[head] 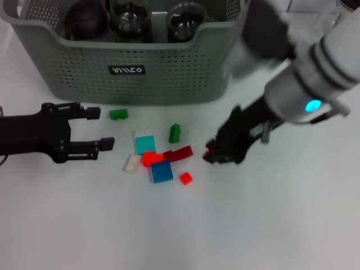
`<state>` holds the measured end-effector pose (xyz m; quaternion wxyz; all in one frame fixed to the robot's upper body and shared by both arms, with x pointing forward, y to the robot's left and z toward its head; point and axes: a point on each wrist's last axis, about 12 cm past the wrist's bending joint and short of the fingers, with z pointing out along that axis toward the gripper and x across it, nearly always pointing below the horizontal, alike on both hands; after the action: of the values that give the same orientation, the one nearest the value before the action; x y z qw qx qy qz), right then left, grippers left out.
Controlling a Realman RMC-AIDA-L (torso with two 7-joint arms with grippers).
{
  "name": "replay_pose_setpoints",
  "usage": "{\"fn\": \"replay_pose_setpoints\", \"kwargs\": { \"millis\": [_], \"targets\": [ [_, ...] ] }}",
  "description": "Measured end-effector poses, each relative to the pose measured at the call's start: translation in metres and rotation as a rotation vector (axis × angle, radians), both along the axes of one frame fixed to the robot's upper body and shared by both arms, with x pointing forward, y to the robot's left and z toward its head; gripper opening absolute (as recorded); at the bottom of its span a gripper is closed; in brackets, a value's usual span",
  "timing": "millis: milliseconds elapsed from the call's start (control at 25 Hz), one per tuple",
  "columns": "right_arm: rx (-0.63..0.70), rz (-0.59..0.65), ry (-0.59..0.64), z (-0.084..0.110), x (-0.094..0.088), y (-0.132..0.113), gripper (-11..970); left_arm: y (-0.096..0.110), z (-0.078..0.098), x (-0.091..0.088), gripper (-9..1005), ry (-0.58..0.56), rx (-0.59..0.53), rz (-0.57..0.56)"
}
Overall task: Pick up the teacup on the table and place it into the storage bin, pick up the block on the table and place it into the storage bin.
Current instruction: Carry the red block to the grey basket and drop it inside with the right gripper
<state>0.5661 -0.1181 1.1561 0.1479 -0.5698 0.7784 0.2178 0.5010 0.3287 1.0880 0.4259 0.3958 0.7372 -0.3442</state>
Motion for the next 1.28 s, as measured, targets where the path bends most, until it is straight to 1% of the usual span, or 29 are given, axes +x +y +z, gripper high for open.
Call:
{"fn": "replay_pose_setpoints", "kwargs": {
  "millis": [160,280,360,400,520,560,600,680,760,920,960,1000,1040,1120,1280],
  "targets": [
    [0.144,-0.014,0.005,0.034,0.007,-0.007,241,0.007,-0.005,-0.006,796,0.029,0.014,0.026],
    [0.257,-0.018,-0.024,0.068,0.014,-0.008,246,0.010,-0.007,-0.010,796,0.032,0.009,0.042],
    [0.351,-0.027,-0.044,0.094,0.022,-0.010,249,0.009,-0.007,-0.011,795,0.032,0.008,0.042],
    [0.393,-0.035,-0.055,0.108,0.028,-0.011,251,0.009,-0.008,-0.011,795,0.032,0.007,0.041],
    [0.459,-0.074,-0.110,0.136,0.047,-0.012,256,0.006,-0.007,-0.009,795,0.029,0.005,0.033],
    [0.458,-0.121,-0.162,0.148,0.062,-0.010,258,0.005,-0.007,-0.008,795,0.026,0.004,0.030],
    [0.458,-0.121,-0.162,0.148,0.062,-0.010,260,0.004,-0.006,-0.007,796,0.024,0.003,0.026],
    [0.427,-0.181,-0.221,0.153,0.079,-0.007,263,0.001,-0.006,-0.005,797,0.021,0.002,0.019],
    [0.378,-0.227,-0.281,0.150,0.094,-0.002,266,-0.002,-0.005,-0.003,797,0.020,0.001,0.009],
    [0.268,-0.285,-0.391,0.132,0.117,0.012,273,-0.008,-0.005,0.002,798,0.012,-0.005,-0.010],
    [0.229,-0.301,-0.441,0.122,0.125,0.021,275,-0.009,-0.004,0.003,798,0.008,-0.005,-0.013],
    [0.214,-0.307,-0.455,0.117,0.128,0.024,276,-0.010,-0.004,0.004,798,0.006,-0.005,-0.015],
    [0.214,-0.307,-0.455,0.117,0.128,0.024,278,-0.010,-0.003,0.005,798,0.004,-0.005,-0.017],
    [0.195,-0.327,-0.483,0.109,0.133,0.027,281,-0.011,-0.002,0.007,798,0.000,-0.004,-0.021],
    [0.176,-0.354,-0.517,0.100,0.139,0.025,288,-0.011,-0.001,0.009,796,-0.005,0.000,-0.024]
  ]
}}
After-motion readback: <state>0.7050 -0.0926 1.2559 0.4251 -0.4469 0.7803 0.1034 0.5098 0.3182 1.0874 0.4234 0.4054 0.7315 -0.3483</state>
